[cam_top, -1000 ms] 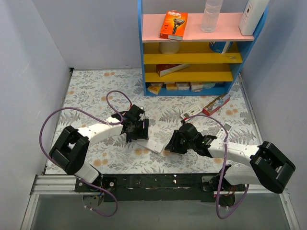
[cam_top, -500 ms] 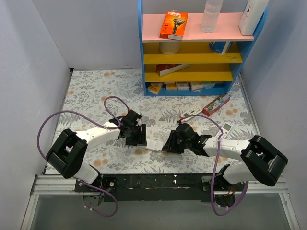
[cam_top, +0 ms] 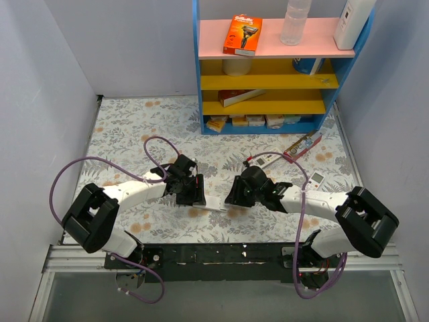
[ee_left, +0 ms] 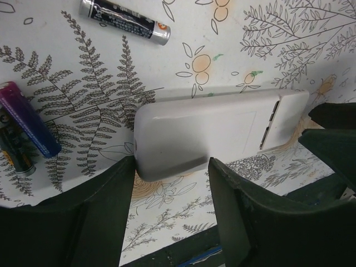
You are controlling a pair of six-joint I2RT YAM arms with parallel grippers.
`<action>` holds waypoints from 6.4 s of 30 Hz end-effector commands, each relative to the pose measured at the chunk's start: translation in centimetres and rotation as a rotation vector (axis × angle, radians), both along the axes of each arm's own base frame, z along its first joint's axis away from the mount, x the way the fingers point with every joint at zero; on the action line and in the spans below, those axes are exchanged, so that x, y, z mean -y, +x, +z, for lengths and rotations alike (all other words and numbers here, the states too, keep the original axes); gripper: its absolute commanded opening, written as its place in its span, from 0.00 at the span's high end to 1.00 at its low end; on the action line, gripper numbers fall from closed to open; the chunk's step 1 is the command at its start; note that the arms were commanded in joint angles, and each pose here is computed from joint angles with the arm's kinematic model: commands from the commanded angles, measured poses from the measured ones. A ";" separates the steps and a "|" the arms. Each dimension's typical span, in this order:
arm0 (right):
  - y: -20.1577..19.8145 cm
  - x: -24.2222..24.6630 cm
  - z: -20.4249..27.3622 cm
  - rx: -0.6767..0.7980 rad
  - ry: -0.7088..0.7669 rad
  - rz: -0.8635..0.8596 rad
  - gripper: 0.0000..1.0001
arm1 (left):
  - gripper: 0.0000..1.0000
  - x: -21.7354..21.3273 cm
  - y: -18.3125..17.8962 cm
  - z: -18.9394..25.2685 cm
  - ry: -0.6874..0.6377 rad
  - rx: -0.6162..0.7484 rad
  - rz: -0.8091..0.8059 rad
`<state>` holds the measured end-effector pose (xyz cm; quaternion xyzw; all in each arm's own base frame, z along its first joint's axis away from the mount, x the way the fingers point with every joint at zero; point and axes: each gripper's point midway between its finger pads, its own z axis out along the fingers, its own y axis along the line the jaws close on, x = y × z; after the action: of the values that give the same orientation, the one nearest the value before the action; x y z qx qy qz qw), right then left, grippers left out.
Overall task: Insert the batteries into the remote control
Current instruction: Load the battery cover into the remote control.
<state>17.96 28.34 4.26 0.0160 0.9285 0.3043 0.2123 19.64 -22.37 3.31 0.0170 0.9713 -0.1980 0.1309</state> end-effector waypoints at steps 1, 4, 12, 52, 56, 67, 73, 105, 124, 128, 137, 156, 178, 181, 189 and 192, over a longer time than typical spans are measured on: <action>1.3 -0.4 0.4 0.031 -0.065 0.015 0.55 | 0.46 0.7 -0.2 1.5 -0.070 0.018 0.002; 1.0 -0.2 -0.3 0.003 -0.095 0.018 0.55 | 0.46 0.8 -0.5 1.5 -0.081 0.010 0.001; 0.7 -0.1 -1.0 -0.028 -0.120 0.022 0.55 | 0.47 0.7 -1.0 1.1 -0.088 -0.008 0.007; -1.1 -0.7 -0.5 -0.089 -0.232 0.167 0.63 | 0.59 3.4 -2.1 2.5 -0.220 -0.020 0.022; -1.6 -0.8 -0.6 -0.103 -0.224 0.202 0.63 | 0.59 3.4 -2.1 2.4 -0.216 -0.021 0.026; -2.3 -1.2 -1.2 -0.131 -0.248 0.298 0.63 | 0.48 1.5 -2.5 0.6 -0.141 -0.010 0.050; -1.8 -1.5 -0.5 -0.115 -0.253 0.311 0.62 | 0.37 1.3 -2.0 2.0 -0.161 0.043 0.080; 1.1 -1.4 1.8 -0.056 -0.250 0.155 0.54 | 0.29 -0.1 0.7 2.1 -0.087 0.080 0.073; -0.3 -2.0 -0.5 -0.143 -0.258 0.230 0.56 | 0.43 0.5 -0.8 0.5 -0.111 0.007 0.020; -0.6 -2.5 -0.2 -0.151 -0.251 0.275 0.58 | 0.46 0.5 -1.0 0.3 -0.117 -0.005 0.020; -1.5 -2.7 -0.3 -0.210 -0.214 0.217 0.62 | 0.56 1.3 -1.8 0.7 -0.178 -0.038 0.027; -1.2 -6.8 2.3 -0.266 0.005 0.132 0.66 | 0.57 5.0 -1.8 3.5 -0.337 -0.055 0.048; -5.0 -9.5 4.4 -0.116 0.153 0.585 0.67 | 0.53 8.2 -3.8 8.5 -0.575 0.060 -0.145; -4.5 -9.5 4.6 -0.080 0.157 0.577 0.67 | 0.53 8.5 -3.9 8.0 -0.608 0.052 -0.132; -2.3 -5.2 2.0 -0.064 -0.044 0.388 0.66 | 0.40 7.3 -2.0 3.8 -0.429 0.077 -0.083; -0.2 -3.8 2.7 0.006 -0.098 0.310 0.64 | 0.36 6.3 -1.5 2.7 -0.349 0.082 -0.053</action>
<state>18.29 29.09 3.44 -0.1365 0.9564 0.2113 0.1481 14.21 -25.16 3.51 -0.0091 0.9458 -0.3164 0.0724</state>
